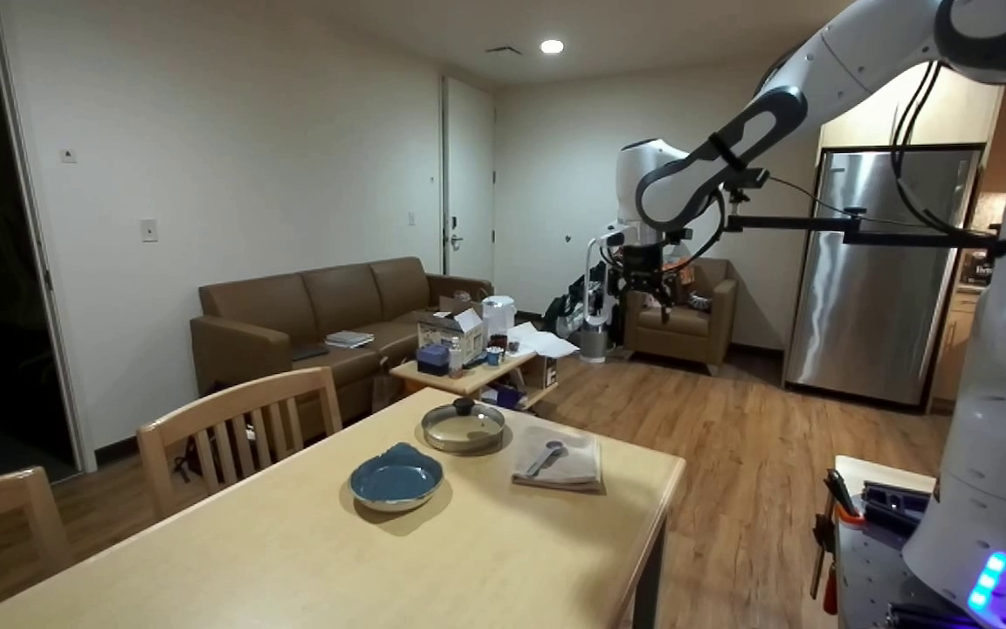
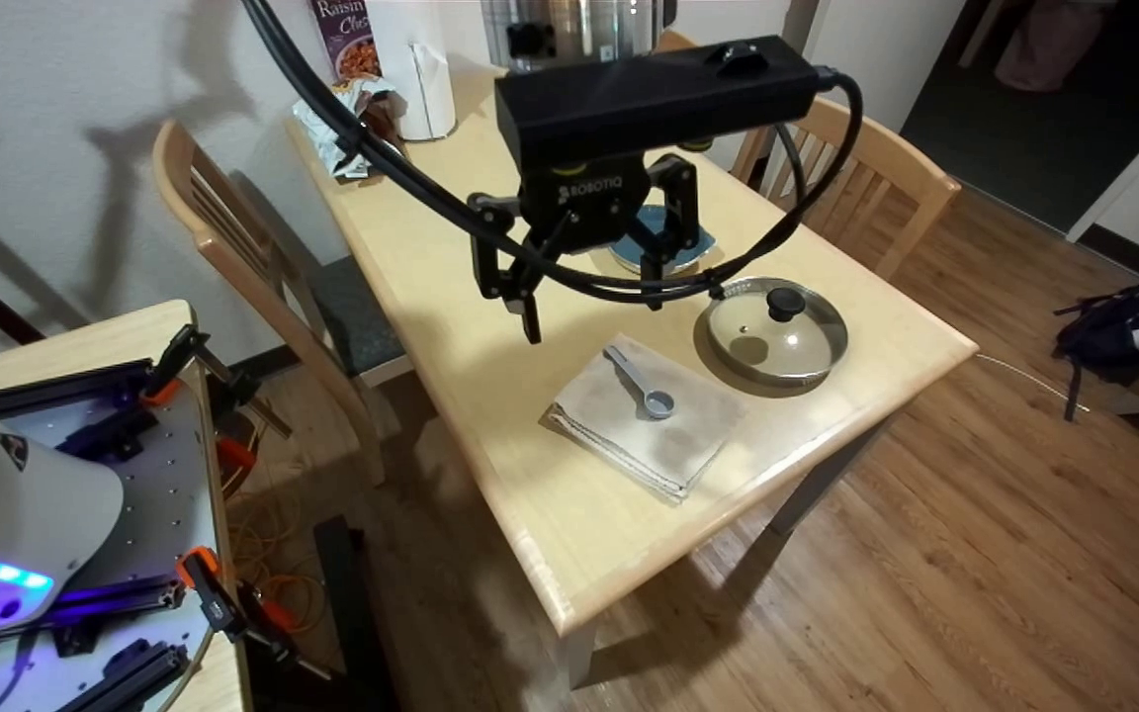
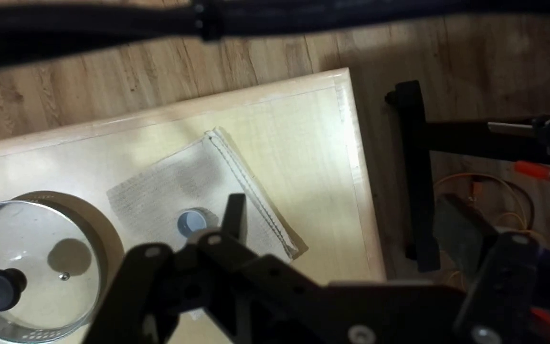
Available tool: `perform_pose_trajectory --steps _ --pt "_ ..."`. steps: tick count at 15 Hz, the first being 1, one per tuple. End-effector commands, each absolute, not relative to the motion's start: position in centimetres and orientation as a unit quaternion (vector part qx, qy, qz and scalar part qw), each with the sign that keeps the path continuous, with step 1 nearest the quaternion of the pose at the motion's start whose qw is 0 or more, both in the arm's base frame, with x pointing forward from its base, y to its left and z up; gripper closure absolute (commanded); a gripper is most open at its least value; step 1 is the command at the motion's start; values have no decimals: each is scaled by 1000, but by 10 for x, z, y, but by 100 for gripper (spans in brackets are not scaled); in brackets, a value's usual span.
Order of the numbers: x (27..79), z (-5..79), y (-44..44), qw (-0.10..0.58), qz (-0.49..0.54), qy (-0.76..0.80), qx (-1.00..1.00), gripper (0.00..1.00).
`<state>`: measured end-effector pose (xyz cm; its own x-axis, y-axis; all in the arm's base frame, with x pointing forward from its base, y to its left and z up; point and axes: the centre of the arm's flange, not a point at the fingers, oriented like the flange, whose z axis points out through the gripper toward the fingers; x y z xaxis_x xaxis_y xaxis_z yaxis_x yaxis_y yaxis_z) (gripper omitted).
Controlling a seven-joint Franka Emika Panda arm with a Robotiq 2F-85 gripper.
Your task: Place the spoon on the blue dish
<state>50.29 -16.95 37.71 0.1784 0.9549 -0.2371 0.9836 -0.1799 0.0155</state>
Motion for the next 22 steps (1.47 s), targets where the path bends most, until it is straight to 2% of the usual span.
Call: perform_pose_trajectory --steps 1,5,10,17,20,22 --pt "533 355 -178 121 -45 667 734 0" --pt "593 299 -199 92 5 719 689 0" --pt "651 214 -201 -25 30 774 632 0" --pt "679 175 -210 -146 9 817 558 0" --pt "685 174 -215 -174 -10 840 513 0" --pt "689 175 -219 -169 -35 845 507 0"
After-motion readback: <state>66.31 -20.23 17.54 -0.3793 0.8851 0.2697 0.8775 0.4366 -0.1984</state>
